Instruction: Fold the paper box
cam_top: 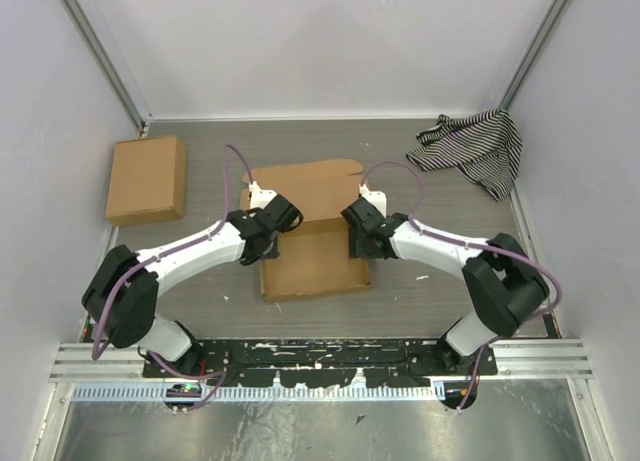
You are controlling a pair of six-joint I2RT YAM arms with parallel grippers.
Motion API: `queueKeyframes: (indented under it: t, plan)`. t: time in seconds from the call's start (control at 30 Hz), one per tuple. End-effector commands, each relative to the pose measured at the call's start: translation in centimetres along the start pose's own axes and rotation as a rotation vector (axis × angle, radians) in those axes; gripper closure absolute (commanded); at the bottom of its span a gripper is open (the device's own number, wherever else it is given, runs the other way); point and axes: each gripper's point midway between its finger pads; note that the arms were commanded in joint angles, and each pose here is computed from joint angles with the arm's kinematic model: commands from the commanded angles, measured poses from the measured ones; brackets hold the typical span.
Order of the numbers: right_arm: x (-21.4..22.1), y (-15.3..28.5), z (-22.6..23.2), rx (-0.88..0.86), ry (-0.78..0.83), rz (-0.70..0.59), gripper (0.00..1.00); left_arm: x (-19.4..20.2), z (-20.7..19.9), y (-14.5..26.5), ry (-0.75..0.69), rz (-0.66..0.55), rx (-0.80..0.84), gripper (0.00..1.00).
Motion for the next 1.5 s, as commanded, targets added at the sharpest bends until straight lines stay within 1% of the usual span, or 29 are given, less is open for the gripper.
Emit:
queueKeyframes:
  t: [0.0, 0.13, 0.23, 0.27, 0.37, 0.47, 0.6, 0.7, 0.87, 1.0, 1.17, 1.27, 1.33, 1.47]
  plan:
    - [-4.1, 4.1, 1.9, -0.132, -0.053, -0.083, 0.38, -2.9, 0.5, 2.2, 0.020, -0.076, 0.000, 0.55]
    - [-7.8, 6.8, 3.0, -0.222, -0.070, -0.130, 0.36, -4.7, 0.9, 4.2, 0.022, -0.120, 0.021, 0.40]
    - [-11.2, 7.4, 2.6, -0.284, -0.120, -0.138, 0.35, -6.4, 2.1, 4.9, 0.049, -0.145, 0.021, 0.33]
    - [-12.4, 7.3, 2.4, -0.300, -0.138, -0.142, 0.35, -7.0, 3.1, 4.6, 0.082, -0.139, 0.025, 0.32]
    - [-15.1, 6.3, 1.9, -0.341, -0.165, -0.129, 0.35, -8.6, 5.8, 2.9, 0.197, -0.088, 0.073, 0.33]
    - [-17.2, 5.0, 2.1, -0.361, -0.165, -0.123, 0.33, -10.3, 7.9, 1.1, 0.261, -0.072, 0.073, 0.33]
    - [-18.8, 2.4, 1.7, -0.407, -0.225, -0.092, 0.30, -11.5, 8.0, -1.2, 0.285, -0.034, 0.107, 0.35]
    - [-19.4, 0.4, 1.2, -0.471, -0.280, -0.035, 0.28, -11.6, 8.0, -3.0, 0.288, 0.004, 0.104, 0.36]
    - [-19.1, -2.3, 0.6, -0.496, -0.279, 0.031, 0.22, -10.5, 7.4, -5.7, 0.302, 0.071, 0.122, 0.38]
    - [-18.0, -3.9, 1.3, -0.545, -0.283, 0.097, 0.19, -9.6, 7.4, -7.5, 0.331, 0.115, 0.131, 0.39]
    - [-17.3, -4.6, 2.6, -0.630, -0.286, 0.135, 0.19, -8.8, 7.2, -8.7, 0.337, 0.143, 0.141, 0.39]
    - [-17.3, -4.6, 3.3, -0.678, -0.292, 0.151, 0.23, -8.9, 6.4, -9.2, 0.350, 0.137, 0.187, 0.39]
    - [-17.1, -4.5, 4.0, -0.702, -0.290, 0.164, 0.29, -9.0, 5.9, -9.6, 0.357, 0.135, 0.209, 0.40]
    - [-16.6, -4.5, 4.7, -0.698, -0.264, 0.177, 0.40, -9.1, 5.3, -10.3, 0.367, 0.139, 0.236, 0.41]
Point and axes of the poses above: each gripper's point midway between its finger pads, its own y axis back along the fingers, its own z axis along the line the jaws close on, x = y × z, and after that the axes turned 14 degrees about -y, right-handed
